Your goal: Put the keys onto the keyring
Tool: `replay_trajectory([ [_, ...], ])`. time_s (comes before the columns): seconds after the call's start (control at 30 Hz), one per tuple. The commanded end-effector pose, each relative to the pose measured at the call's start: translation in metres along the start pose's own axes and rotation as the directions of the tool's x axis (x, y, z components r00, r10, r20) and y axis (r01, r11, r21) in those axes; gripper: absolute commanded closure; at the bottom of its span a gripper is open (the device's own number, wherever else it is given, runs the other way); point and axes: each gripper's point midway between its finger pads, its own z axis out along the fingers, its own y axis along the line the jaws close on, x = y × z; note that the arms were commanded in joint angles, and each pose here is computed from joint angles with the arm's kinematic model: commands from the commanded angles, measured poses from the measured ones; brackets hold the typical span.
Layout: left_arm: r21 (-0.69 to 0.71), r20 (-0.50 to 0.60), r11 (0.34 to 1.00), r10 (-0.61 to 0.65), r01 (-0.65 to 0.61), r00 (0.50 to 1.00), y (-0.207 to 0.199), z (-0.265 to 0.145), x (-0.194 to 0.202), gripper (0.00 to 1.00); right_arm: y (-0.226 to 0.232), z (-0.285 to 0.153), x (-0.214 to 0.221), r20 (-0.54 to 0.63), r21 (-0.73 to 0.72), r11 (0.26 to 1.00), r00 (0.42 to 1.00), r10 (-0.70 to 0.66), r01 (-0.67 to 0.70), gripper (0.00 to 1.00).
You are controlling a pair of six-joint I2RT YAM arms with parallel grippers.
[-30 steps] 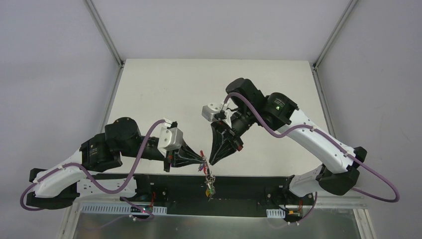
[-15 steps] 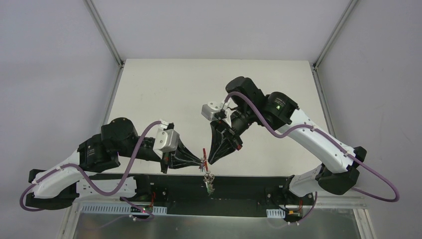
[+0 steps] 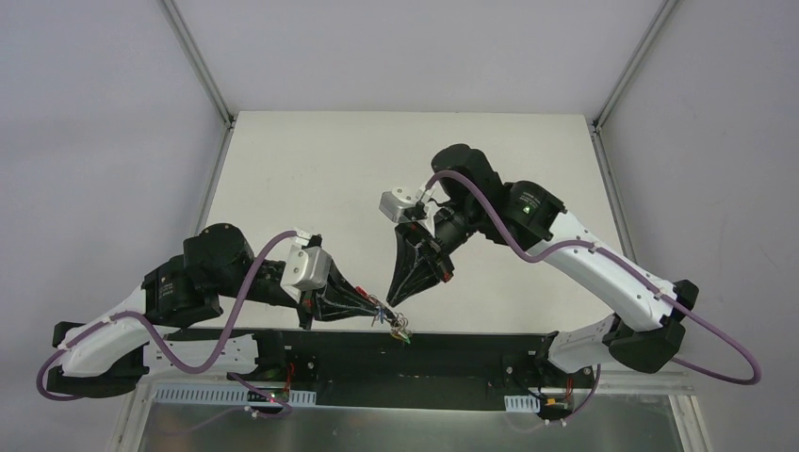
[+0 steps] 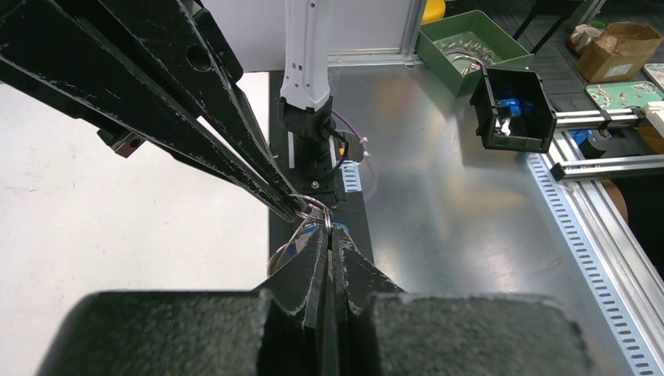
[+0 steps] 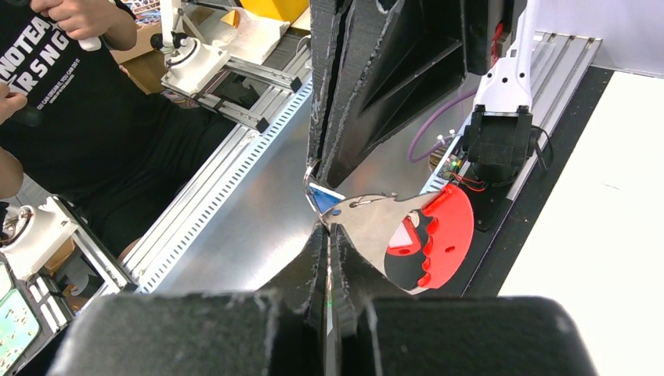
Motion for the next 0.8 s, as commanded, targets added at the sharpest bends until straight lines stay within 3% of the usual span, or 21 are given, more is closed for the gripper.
replay_trajectory([
  [0.0,0.035,0.049,0.999,0.012,-0.014,0.999,-0.007,0.000,-0.011,1.00,0.007,-0.004,-0.024,0.060,0.041,0.992,0.991,-0.119,0.117,1.00],
  [0.47,-0.035,0.056,0.999,0.022,-0.020,0.998,0.003,-0.006,-0.004,1.00,-0.013,-0.009,-0.040,0.128,0.207,0.972,0.982,-0.141,0.112,1.00],
  [0.77,-0.098,0.068,0.995,0.037,-0.030,0.997,0.012,-0.013,-0.002,0.94,-0.013,-0.016,-0.047,0.169,0.284,0.951,0.970,-0.173,0.120,1.00],
])
